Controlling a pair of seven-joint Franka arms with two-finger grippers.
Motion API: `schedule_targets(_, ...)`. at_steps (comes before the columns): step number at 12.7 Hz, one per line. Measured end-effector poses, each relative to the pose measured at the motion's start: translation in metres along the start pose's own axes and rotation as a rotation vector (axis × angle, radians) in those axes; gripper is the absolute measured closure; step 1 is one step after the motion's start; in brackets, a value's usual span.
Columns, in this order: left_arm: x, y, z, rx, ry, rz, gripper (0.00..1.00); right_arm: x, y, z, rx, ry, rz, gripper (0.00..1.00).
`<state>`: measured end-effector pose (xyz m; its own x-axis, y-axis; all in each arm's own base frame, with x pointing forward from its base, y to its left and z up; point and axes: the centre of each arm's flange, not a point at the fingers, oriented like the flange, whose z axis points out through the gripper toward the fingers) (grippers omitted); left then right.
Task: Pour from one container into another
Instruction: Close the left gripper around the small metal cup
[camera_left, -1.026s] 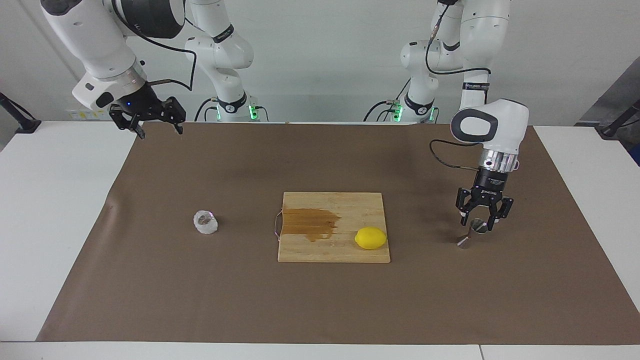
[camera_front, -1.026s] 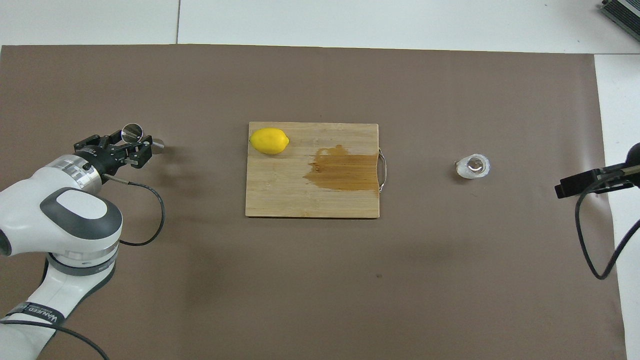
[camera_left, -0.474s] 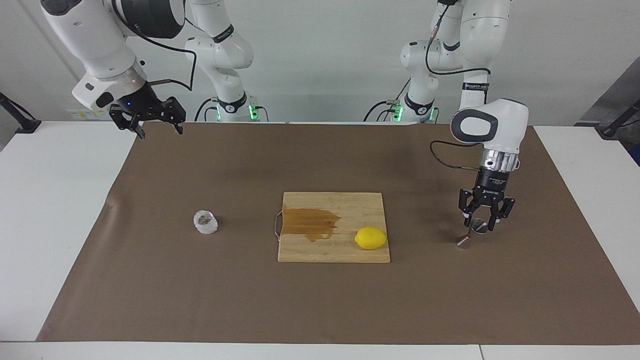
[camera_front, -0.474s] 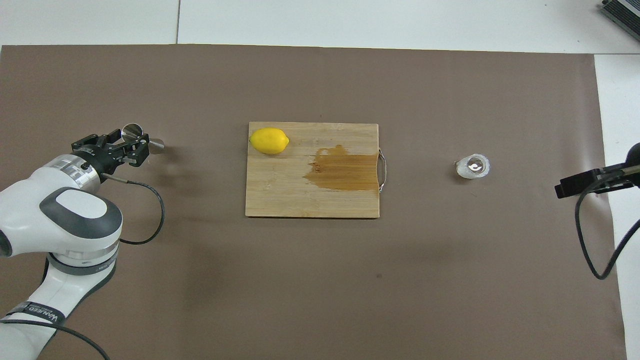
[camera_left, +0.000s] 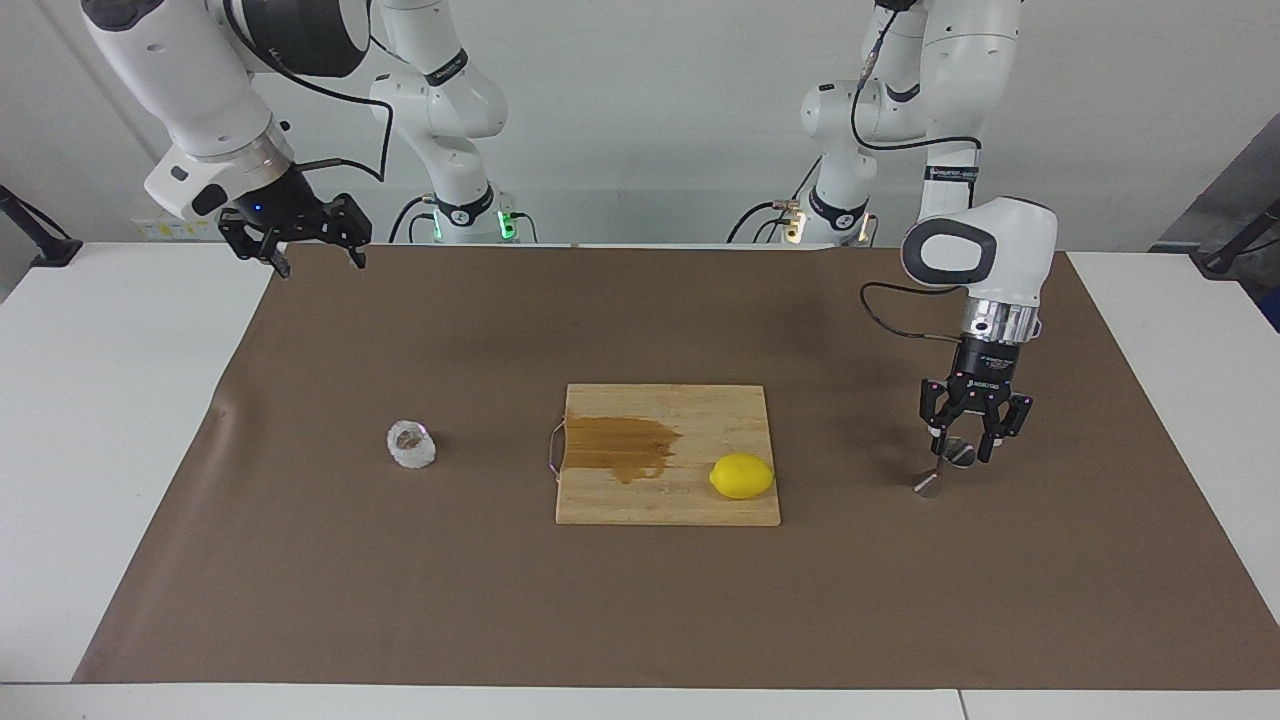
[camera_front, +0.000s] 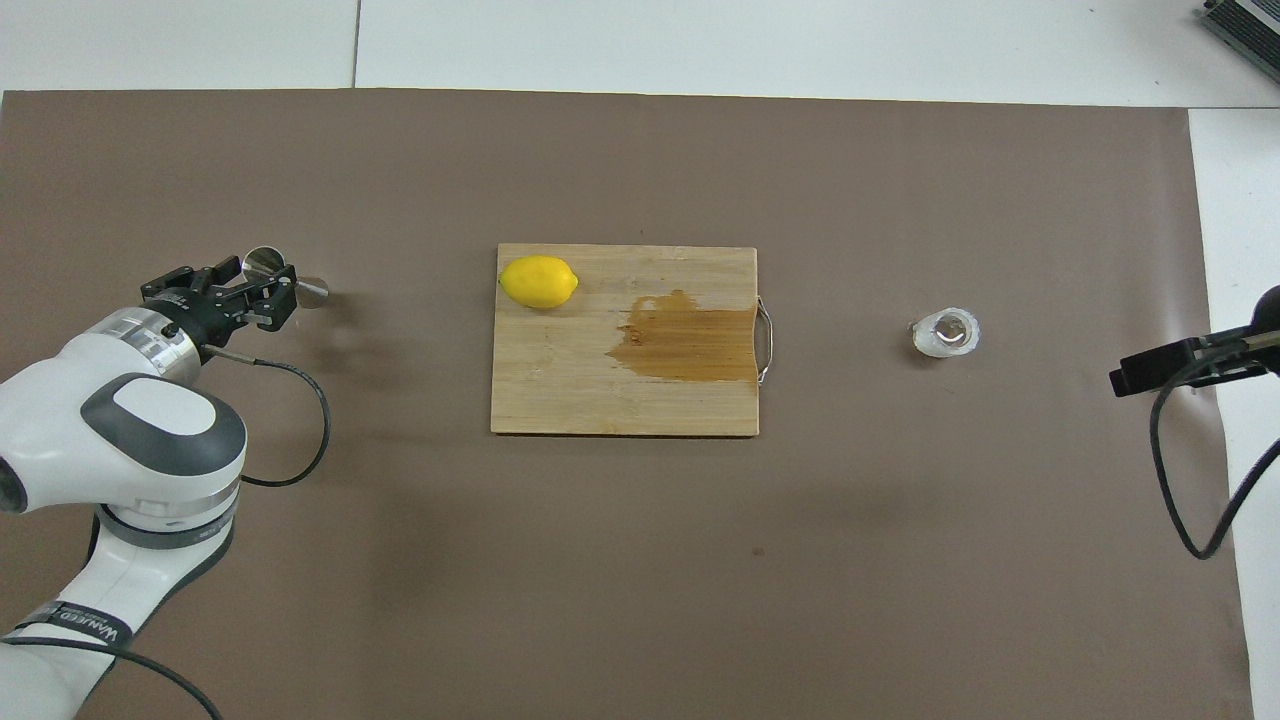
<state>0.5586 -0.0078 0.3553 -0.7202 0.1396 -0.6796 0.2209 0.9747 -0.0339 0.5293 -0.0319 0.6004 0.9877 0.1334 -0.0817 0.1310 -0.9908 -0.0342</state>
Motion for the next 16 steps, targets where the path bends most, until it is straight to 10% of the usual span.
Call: schedule_targets(16,-0.0002,-0.0101,0.0046,-0.012,-0.008,-0.015,0.48,0.0000,0.0000,0.0000,0.000,0.000,0.000,0.00)
